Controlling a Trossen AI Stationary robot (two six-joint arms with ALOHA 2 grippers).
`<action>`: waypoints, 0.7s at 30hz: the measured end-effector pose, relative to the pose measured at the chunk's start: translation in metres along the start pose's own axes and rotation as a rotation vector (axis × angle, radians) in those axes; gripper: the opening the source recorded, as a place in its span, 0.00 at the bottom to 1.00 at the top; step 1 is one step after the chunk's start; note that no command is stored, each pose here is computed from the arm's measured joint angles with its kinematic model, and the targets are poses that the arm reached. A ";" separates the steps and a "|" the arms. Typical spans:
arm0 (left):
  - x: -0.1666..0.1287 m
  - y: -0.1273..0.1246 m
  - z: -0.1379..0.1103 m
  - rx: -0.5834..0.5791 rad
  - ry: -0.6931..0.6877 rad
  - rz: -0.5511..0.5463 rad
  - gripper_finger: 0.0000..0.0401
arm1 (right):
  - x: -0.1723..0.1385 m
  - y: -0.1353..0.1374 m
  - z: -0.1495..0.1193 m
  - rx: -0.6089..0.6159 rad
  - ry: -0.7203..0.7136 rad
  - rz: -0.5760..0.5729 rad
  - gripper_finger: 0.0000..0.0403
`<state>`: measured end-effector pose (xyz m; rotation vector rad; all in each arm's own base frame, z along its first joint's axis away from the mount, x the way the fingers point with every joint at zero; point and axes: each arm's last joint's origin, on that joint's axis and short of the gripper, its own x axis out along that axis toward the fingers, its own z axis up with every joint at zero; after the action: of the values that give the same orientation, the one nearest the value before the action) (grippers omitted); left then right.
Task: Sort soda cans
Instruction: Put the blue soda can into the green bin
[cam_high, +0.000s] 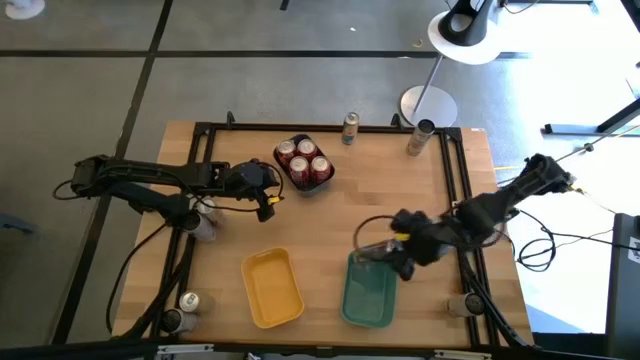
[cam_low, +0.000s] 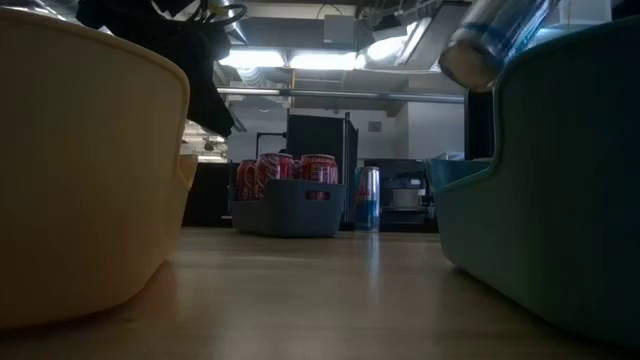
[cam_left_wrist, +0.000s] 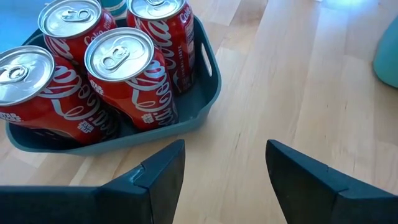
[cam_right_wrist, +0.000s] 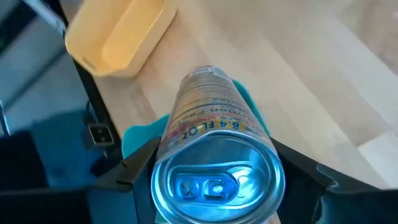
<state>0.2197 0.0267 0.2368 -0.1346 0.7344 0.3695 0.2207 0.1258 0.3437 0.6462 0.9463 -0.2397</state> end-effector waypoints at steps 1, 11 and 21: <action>0.000 0.000 0.000 0.001 0.003 0.000 0.53 | 0.006 0.004 0.005 -0.021 0.021 -0.005 0.56; 0.000 0.000 0.000 0.020 0.004 0.001 0.53 | 0.063 0.034 0.018 -0.280 0.294 -0.154 0.56; 0.000 0.000 0.000 0.026 0.004 0.001 0.53 | 0.105 0.031 0.009 -0.378 0.440 -0.293 0.56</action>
<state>0.2194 0.0267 0.2365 -0.1109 0.7434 0.3608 0.3011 0.1535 0.2740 0.2079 1.4694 -0.1727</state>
